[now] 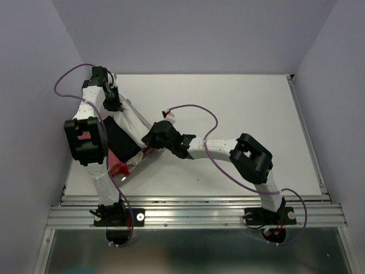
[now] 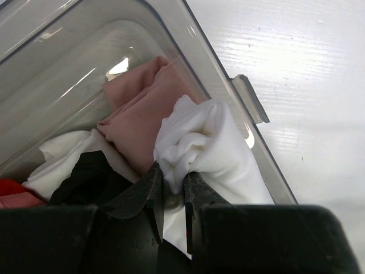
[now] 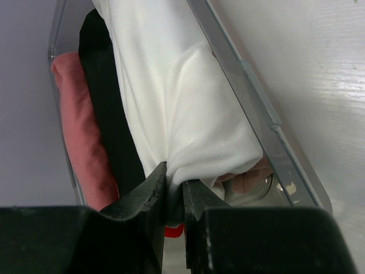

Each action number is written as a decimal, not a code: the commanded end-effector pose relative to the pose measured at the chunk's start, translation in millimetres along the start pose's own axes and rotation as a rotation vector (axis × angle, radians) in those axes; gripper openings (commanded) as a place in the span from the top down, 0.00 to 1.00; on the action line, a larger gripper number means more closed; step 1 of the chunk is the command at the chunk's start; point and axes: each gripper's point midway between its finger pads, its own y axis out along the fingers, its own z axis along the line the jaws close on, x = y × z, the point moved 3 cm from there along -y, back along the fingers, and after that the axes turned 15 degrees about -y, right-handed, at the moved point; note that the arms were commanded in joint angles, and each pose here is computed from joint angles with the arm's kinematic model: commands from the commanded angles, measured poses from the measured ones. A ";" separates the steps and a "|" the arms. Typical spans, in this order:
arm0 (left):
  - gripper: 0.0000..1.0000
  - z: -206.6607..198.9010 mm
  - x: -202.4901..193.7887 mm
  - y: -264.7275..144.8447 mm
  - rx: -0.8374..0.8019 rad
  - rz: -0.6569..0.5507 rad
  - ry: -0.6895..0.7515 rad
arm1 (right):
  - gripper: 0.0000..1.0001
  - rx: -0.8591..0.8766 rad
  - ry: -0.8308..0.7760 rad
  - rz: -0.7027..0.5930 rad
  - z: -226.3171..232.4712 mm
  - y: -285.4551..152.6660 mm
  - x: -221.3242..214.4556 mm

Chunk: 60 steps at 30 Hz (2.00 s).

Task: Roll the t-shirts
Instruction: Place the T-shirt in the bin.

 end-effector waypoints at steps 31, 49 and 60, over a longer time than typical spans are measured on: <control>0.27 -0.2 86.8 -35.4 0.079 -0.336 -0.034 | 0.35 0.056 -0.075 0.117 17.7 -14.0 -36.3; 0.27 -37.4 94.5 -103.7 -0.014 -0.428 0.007 | 0.30 0.038 -0.081 -0.015 21.1 -69.6 6.6; 1.00 -46.9 51.1 -88.9 -0.115 -0.349 -0.025 | 0.99 0.059 -0.233 -0.084 36.9 -61.9 55.2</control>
